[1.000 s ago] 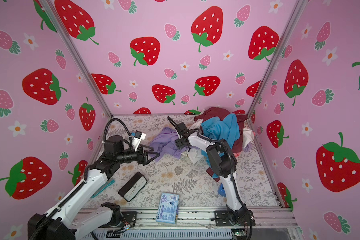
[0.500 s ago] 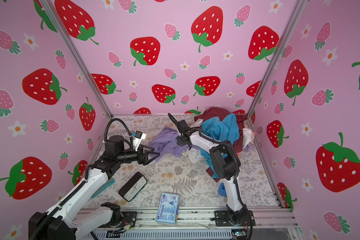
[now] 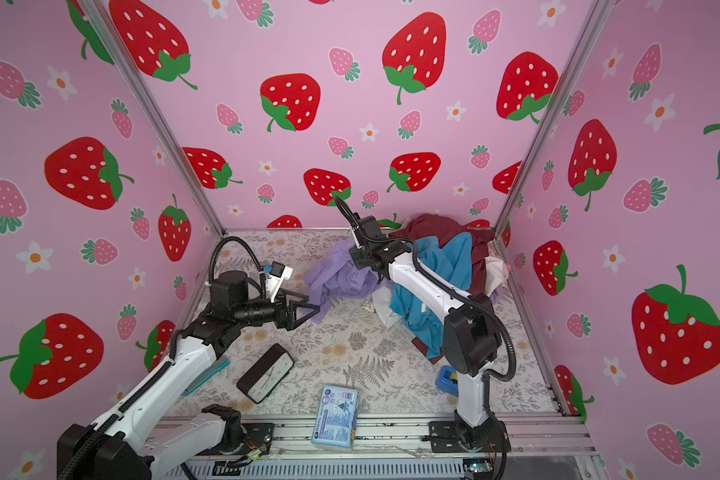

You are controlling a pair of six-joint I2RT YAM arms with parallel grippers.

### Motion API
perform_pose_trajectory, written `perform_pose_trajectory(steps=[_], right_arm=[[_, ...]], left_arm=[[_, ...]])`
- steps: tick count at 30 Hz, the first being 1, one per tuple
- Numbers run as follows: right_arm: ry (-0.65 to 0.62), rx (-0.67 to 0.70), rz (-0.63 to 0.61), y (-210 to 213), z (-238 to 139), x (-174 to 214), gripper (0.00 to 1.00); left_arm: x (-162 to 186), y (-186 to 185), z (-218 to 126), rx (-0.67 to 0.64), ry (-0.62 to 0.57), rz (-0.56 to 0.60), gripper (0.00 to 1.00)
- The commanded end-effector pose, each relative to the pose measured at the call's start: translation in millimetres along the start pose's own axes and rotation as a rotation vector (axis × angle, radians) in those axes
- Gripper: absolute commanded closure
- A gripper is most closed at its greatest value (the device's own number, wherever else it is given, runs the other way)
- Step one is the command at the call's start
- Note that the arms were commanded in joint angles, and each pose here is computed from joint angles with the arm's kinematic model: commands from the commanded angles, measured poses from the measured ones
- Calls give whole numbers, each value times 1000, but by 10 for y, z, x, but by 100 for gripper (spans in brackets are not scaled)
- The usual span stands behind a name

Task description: Pick out a specific cloth from the pile

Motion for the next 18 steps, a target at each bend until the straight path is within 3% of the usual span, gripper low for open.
perform_pose_trajectory(steps=[1, 10, 18], right_arm=[[-125, 29, 4, -115, -291, -387, 100], [-295, 102, 12, -363, -692, -909, 100], [-500, -24, 35, -307, -980, -1501, 100]], left_arm=[[-4, -70, -19, 20, -6, 31, 1], [-3, -90, -33, 22, -11, 36, 1], [-9, -123, -72, 15, -27, 52, 1]])
Point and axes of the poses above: each gripper's point midway between its finger pads, its own z axis out along the fingers, its own y axis along the line the jaws close on, x = y × z, the point moved 3 cm from there along -z, back along the fingers, and after that the axes turned 9 degrees about -z, right-handed, at the moved point
